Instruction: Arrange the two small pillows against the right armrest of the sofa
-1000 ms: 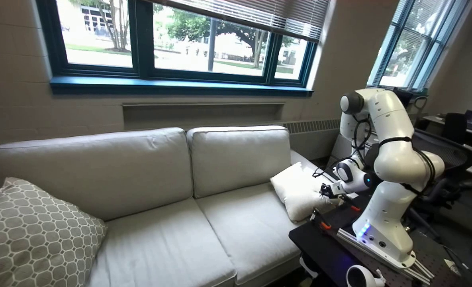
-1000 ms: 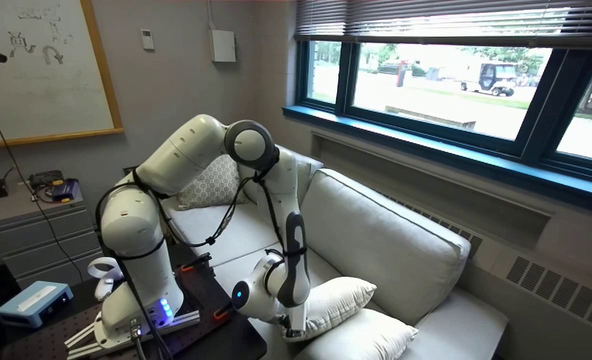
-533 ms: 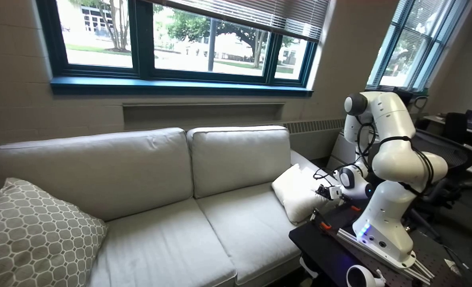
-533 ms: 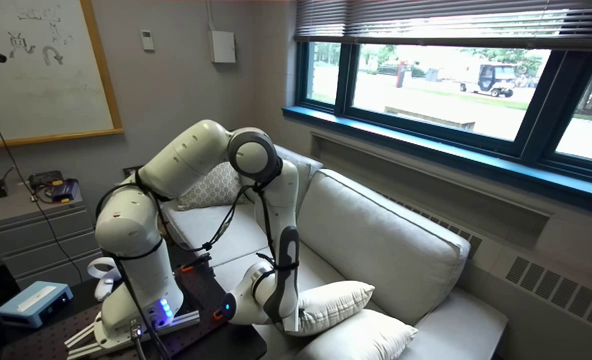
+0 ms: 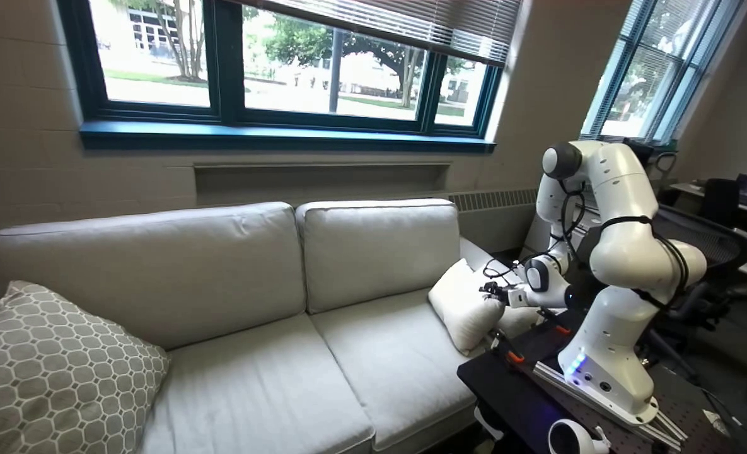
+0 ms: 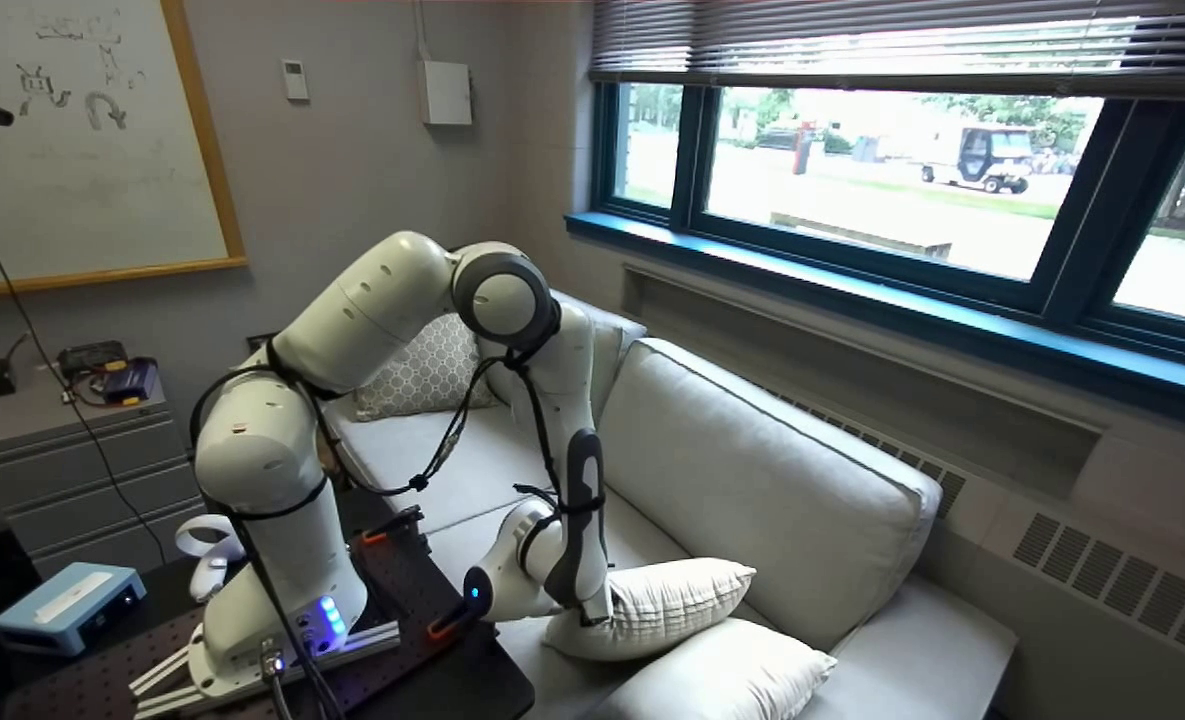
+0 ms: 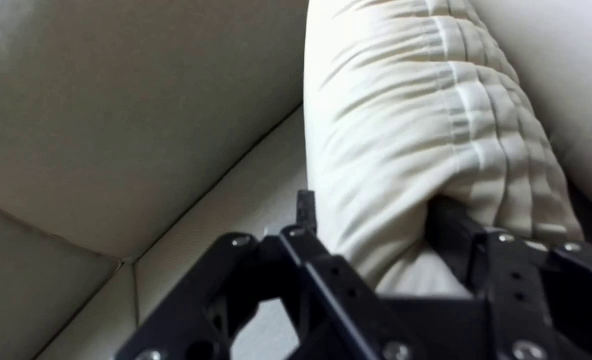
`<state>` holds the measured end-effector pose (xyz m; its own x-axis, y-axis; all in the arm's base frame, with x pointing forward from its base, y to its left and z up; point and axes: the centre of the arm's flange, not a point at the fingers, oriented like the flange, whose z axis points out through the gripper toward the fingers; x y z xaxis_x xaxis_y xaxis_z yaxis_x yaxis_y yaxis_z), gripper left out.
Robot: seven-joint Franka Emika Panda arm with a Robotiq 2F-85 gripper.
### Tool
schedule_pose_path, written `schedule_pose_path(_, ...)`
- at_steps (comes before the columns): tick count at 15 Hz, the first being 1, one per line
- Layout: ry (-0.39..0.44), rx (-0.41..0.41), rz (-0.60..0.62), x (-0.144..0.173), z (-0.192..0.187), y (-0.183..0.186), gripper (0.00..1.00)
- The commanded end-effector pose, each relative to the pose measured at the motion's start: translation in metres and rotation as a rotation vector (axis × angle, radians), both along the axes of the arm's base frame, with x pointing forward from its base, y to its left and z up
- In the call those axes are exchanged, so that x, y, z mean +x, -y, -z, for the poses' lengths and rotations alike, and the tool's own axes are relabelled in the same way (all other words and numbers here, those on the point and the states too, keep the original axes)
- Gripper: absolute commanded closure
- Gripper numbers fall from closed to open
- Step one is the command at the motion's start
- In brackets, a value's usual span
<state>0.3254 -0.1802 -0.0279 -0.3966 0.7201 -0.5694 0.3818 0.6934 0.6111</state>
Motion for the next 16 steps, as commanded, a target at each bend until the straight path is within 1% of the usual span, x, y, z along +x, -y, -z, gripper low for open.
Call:
schedule_pose_path(1, -0.013, -0.130, -0.025, 0.026, -0.048, -0.015, 0.08)
schedule_pose_path(2, -0.017, -0.171, -0.026, 0.030, -0.060, -0.015, 0.02)
schedule_pose_path(3, -0.024, -0.220, -0.021, 0.034, -0.074, -0.015, 0.00)
schedule_pose_path(6, 0.013, -0.314, -0.101, 0.057, -0.113, -0.013, 0.00)
schedule_pose_path(7, 0.046, -0.318, -0.176, 0.072, -0.124, -0.019, 0.00)
schedule_pose_path(8, 0.080, -0.302, -0.227, 0.088, -0.131, -0.027, 0.00)
schedule_pose_path(9, 0.109, -0.278, -0.272, 0.106, -0.135, -0.043, 0.00)
schedule_pose_path(11, 0.177, -0.242, -0.376, 0.144, -0.141, -0.092, 0.00)
schedule_pose_path(14, 0.252, -0.176, -0.554, 0.202, -0.155, -0.169, 0.00)
schedule_pose_path(15, 0.234, -0.211, -0.481, 0.162, -0.148, -0.149, 0.00)
schedule_pose_path(16, 0.252, -0.194, -0.524, 0.176, -0.153, -0.171, 0.00)
